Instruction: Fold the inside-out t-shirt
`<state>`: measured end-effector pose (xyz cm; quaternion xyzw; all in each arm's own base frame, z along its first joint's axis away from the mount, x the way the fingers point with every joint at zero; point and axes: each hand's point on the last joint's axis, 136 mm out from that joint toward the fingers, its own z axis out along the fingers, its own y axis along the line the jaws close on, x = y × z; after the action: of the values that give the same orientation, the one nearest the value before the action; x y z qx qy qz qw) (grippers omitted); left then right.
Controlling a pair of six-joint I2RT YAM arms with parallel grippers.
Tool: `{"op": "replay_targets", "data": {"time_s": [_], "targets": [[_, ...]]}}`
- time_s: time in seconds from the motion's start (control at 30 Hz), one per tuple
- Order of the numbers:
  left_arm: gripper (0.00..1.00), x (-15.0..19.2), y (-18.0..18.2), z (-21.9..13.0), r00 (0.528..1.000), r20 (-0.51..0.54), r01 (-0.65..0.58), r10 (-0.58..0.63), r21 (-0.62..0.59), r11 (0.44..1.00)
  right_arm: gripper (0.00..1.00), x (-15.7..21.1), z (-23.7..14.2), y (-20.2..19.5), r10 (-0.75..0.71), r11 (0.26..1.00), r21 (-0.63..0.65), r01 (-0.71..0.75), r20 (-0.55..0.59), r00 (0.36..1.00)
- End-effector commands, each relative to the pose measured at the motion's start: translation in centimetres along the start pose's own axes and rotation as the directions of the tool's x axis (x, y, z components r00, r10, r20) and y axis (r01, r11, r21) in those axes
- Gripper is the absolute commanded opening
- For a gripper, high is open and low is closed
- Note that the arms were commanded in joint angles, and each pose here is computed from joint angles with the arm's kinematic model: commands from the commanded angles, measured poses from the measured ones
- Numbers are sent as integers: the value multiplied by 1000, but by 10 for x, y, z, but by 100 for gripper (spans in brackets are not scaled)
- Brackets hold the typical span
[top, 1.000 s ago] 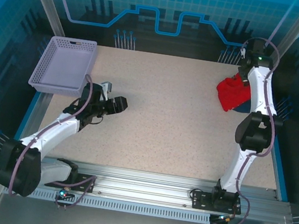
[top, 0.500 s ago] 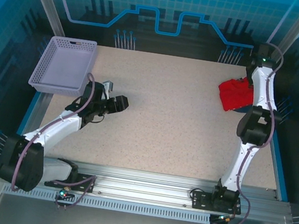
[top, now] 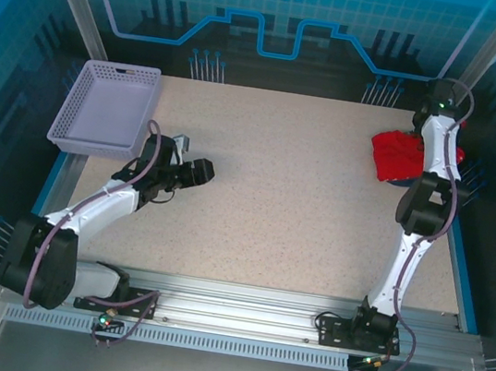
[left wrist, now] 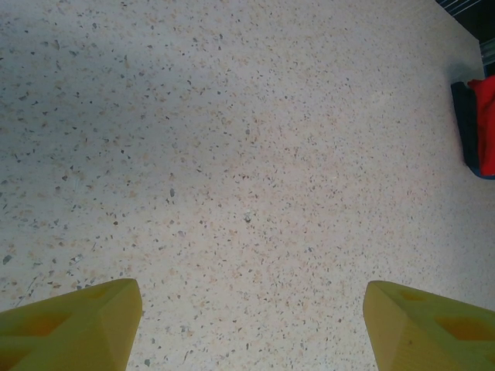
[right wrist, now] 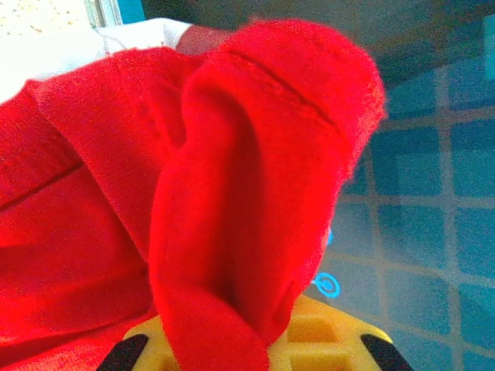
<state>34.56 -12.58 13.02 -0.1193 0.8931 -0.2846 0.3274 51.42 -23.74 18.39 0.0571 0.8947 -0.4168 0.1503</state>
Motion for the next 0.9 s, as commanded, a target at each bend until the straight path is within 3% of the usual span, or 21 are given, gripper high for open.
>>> {"op": "replay_targets", "data": {"time_s": [0.0,0.17,0.3,0.43,0.53,0.63,0.73,0.8,0.87], "targets": [[77,-14,-10,-1,1000,22,5,-6,31,1000,10,5,26,-2,-2,998,57,3,-33,999],[76,-14,-10,0,1000,18,7,-8,33,999,43,4,25,-4,17,998,67,-15,-32,999],[77,-14,-11,-1,1000,19,5,-5,33,999,54,-5,0,-10,50,996,67,-51,9,999],[77,-14,-10,-3,1000,28,-5,4,28,1000,59,-13,-53,-3,101,995,-12,-100,93,991],[77,-18,-7,-6,999,51,-18,17,5,1000,63,-4,-105,39,139,975,-193,-107,161,977],[78,-24,3,-10,995,95,-34,39,-53,998,76,13,-167,94,148,933,-359,-30,307,940],[83,-36,25,-19,981,175,-49,81,-181,982,90,45,-223,146,167,867,-493,74,426,889],[93,-47,47,-31,961,247,-44,126,-310,950,100,73,-245,174,189,821,-557,128,475,859],[99,-58,64,-46,932,310,-41,185,-417,908,100,93,-250,188,232,794,-593,134,498,835]]}}
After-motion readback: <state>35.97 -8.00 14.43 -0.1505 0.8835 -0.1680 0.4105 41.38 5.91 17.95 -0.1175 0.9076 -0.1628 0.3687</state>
